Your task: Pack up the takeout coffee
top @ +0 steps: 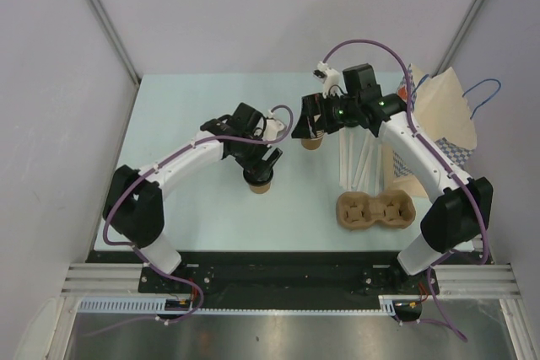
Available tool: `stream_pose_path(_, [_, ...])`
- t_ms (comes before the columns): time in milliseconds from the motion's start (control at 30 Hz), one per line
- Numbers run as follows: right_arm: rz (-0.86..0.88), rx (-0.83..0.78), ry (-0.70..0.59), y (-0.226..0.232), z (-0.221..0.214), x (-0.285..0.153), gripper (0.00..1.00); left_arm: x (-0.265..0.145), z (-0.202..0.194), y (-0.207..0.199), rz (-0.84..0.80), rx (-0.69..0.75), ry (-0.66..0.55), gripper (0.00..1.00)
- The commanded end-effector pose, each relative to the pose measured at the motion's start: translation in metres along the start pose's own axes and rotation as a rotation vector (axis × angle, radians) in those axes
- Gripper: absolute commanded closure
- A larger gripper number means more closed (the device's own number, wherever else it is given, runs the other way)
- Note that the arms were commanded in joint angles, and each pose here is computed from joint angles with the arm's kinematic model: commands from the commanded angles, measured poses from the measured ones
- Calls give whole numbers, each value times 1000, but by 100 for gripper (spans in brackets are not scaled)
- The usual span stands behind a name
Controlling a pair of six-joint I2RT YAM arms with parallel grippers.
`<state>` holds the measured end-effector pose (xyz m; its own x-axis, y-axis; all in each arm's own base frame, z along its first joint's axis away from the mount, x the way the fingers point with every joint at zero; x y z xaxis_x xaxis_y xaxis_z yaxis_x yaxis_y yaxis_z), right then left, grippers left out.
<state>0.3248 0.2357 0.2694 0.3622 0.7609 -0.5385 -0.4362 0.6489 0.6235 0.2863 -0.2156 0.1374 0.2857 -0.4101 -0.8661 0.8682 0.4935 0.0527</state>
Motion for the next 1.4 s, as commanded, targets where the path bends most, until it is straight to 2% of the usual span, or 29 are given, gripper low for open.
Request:
stream_pose_path(0, [22, -9, -33, 8, 5, -13, 0, 5, 0, -1, 5, 26, 10, 19])
stream_pose_path(267, [19, -4, -36, 6, 6, -13, 0, 6, -6, -1, 22, 37, 35, 29])
stream_pose_path(633, [14, -9, -47, 6, 8, -16, 0, -23, -9, 22, 83, 71, 44, 53])
stream_pose_path(833, [2, -14, -57, 3, 10, -21, 0, -61, -16, 86, 174, -19, 26, 58])
stream_pose_path(967, [-1, -11, -61, 0, 12, -22, 0, -89, -25, 149, 291, -102, 0, 58])
stream_pose_path(1200, [-12, -4, -65, -4, 13, -23, 0, -85, -38, 216, 373, -204, -23, 59])
stream_pose_path(1367, [-19, 1, -64, -7, 12, -24, 0, -72, -47, 234, 394, -223, -20, 58])
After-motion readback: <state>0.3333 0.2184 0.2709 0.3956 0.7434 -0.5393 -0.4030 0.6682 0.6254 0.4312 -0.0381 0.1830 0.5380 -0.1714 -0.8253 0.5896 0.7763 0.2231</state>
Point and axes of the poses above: each gripper's point midway between its finger pads, its own x axis out along the fingers, its own y axis along the line the jaws close on, z = x × y, the point moved 3 cm from there along -x, back along the fingers, and after that the axes turned 14 degrees about x, right-handed, at the moved point
